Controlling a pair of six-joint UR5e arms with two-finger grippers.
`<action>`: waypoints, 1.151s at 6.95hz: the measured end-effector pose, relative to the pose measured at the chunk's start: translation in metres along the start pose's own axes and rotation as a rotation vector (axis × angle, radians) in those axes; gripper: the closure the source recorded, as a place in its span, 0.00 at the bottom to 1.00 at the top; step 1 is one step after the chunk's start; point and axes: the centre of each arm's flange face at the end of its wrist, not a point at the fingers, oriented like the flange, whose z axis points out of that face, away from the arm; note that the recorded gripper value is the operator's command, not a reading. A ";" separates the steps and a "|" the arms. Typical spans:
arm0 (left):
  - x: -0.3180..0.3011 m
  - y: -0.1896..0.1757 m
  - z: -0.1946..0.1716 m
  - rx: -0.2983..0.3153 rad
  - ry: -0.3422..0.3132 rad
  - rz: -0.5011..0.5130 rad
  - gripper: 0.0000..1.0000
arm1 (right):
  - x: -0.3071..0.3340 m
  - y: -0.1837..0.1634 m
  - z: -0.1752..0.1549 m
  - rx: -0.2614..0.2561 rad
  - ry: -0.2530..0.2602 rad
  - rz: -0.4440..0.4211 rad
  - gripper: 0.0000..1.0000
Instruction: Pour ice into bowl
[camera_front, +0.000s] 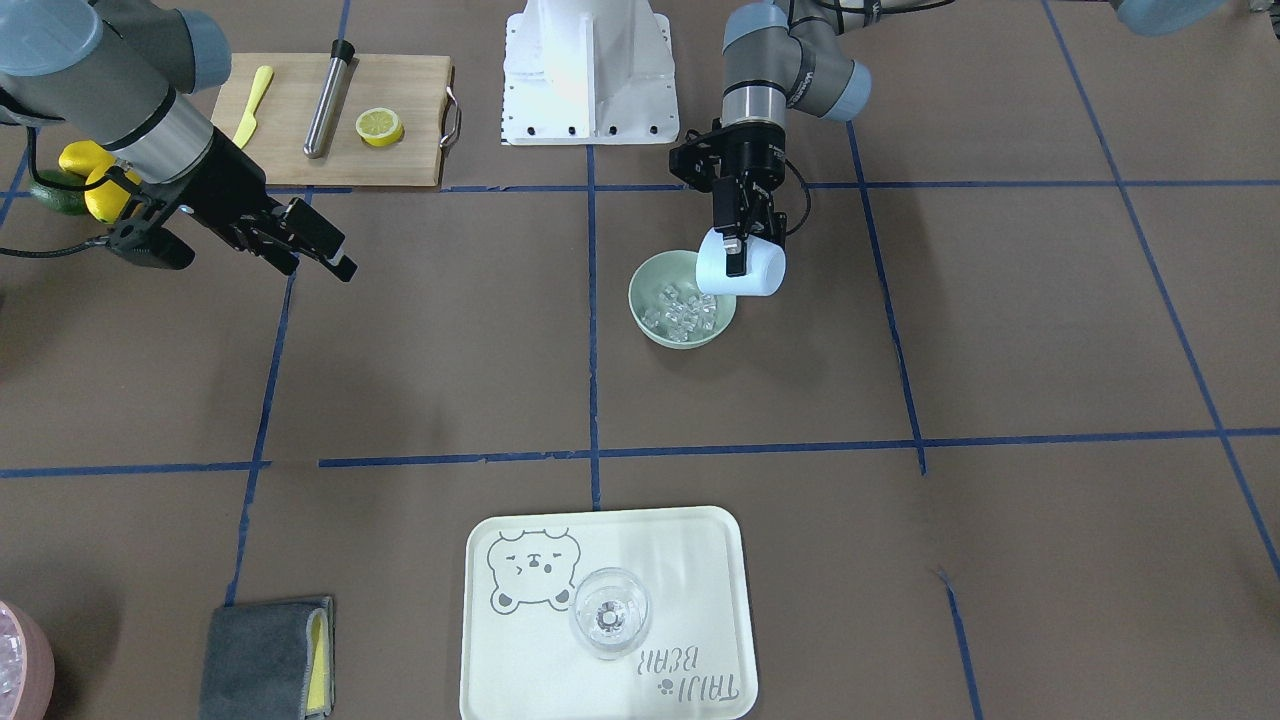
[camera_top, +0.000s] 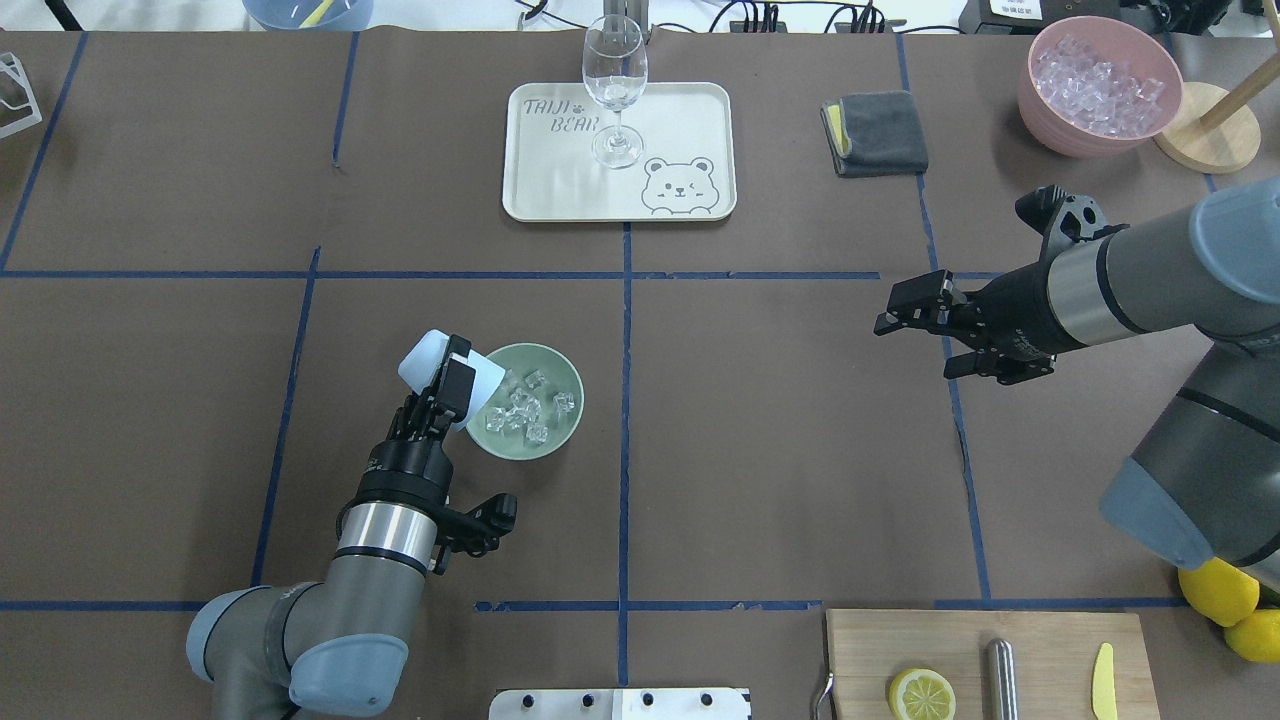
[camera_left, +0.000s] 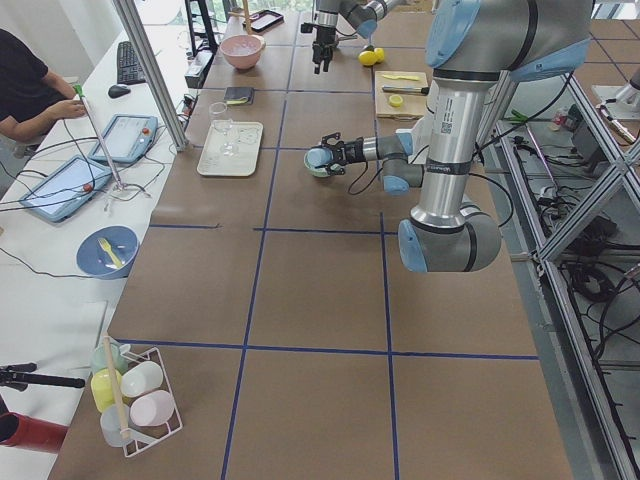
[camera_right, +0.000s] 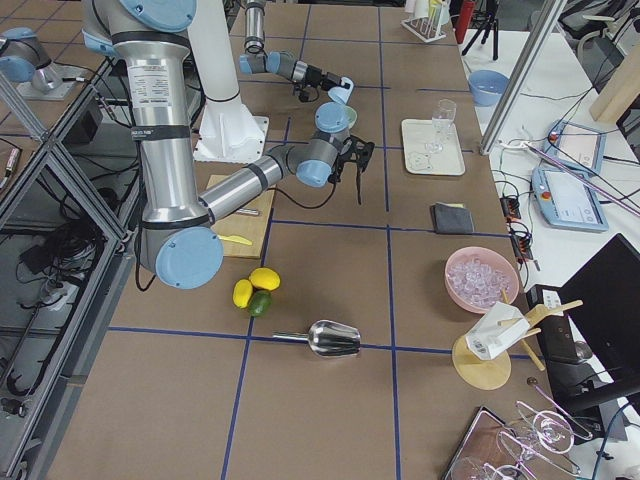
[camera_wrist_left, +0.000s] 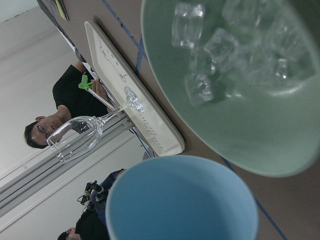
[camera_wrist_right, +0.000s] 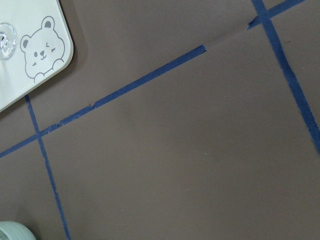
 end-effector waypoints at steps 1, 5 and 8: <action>-0.004 0.003 -0.001 0.001 -0.005 -0.007 1.00 | 0.000 0.000 0.000 0.001 0.000 0.000 0.00; 0.007 0.055 -0.004 0.029 -0.097 -0.464 1.00 | -0.001 -0.004 -0.005 0.014 -0.007 -0.001 0.00; 0.069 0.108 -0.011 0.070 -0.097 -1.186 1.00 | -0.003 -0.008 -0.010 0.028 -0.015 -0.007 0.00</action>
